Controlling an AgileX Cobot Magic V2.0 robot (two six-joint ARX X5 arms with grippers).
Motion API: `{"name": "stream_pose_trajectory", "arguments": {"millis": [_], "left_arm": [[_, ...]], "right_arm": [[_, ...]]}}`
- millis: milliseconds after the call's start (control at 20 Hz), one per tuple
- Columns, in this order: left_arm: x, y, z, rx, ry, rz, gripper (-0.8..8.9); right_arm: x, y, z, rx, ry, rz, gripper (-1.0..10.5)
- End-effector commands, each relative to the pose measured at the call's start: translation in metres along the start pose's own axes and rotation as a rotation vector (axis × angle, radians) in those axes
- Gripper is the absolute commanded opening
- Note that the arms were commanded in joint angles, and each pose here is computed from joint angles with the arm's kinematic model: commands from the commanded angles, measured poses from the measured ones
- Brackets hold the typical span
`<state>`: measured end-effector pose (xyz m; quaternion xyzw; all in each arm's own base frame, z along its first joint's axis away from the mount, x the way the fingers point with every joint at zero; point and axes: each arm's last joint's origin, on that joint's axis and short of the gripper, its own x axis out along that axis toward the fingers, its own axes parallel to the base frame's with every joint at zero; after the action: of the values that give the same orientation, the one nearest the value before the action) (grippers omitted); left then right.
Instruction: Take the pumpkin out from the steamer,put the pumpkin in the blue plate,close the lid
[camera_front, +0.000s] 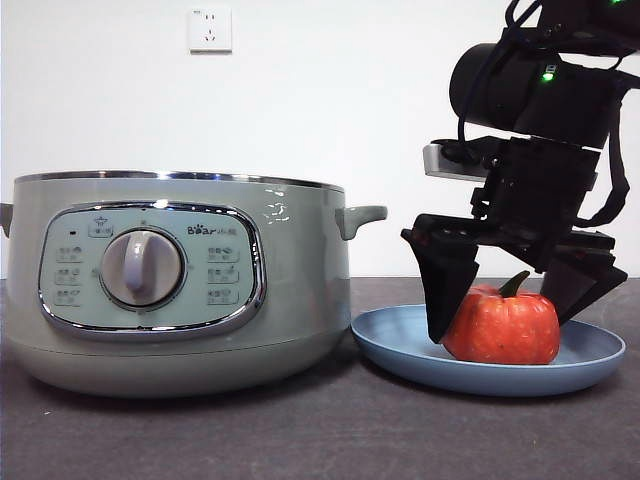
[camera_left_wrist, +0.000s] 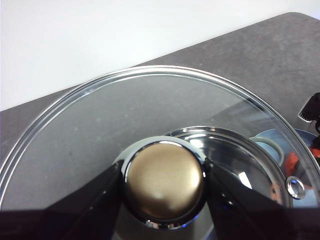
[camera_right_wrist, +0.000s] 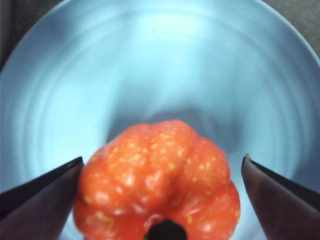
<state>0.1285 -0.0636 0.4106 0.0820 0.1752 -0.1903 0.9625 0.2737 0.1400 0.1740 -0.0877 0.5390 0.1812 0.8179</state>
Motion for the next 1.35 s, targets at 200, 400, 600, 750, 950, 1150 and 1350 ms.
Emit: {"name": "stream_pose_trajectory", "arguments": {"millis": [200,400,600,750,950,1150,1350], "left_arm": [[0.028,-0.003,0.006,-0.007,0.035,-0.031,-0.09],[0.068,-0.009,0.002,0.003,0.144,-0.068,-0.09],[0.107,-0.015,-0.005,0.006,0.220,-0.102,-0.09],[0.129,-0.019,-0.007,-0.001,0.222,-0.153,-0.09],[0.147,-0.025,-0.010,0.003,0.234,-0.164,-0.09],[0.160,-0.029,-0.016,-0.007,0.269,-0.170,-0.09],[0.169,-0.032,-0.021,-0.008,0.306,-0.193,-0.09]], "right_arm": [[-0.045,0.001,0.001,0.021,-0.131,0.014,6.6],[-0.096,0.002,-0.002,0.026,-0.306,0.031,6.6],[-0.137,0.002,-0.012,0.032,-0.449,0.041,6.6],[-0.157,0.000,-0.019,0.046,-0.526,0.001,6.6],[-0.169,-0.001,-0.024,0.051,-0.572,-0.001,6.6],[-0.171,-0.002,-0.024,0.059,-0.579,-0.022,6.6],[-0.171,-0.002,-0.024,0.059,-0.581,-0.024,6.6]]}}
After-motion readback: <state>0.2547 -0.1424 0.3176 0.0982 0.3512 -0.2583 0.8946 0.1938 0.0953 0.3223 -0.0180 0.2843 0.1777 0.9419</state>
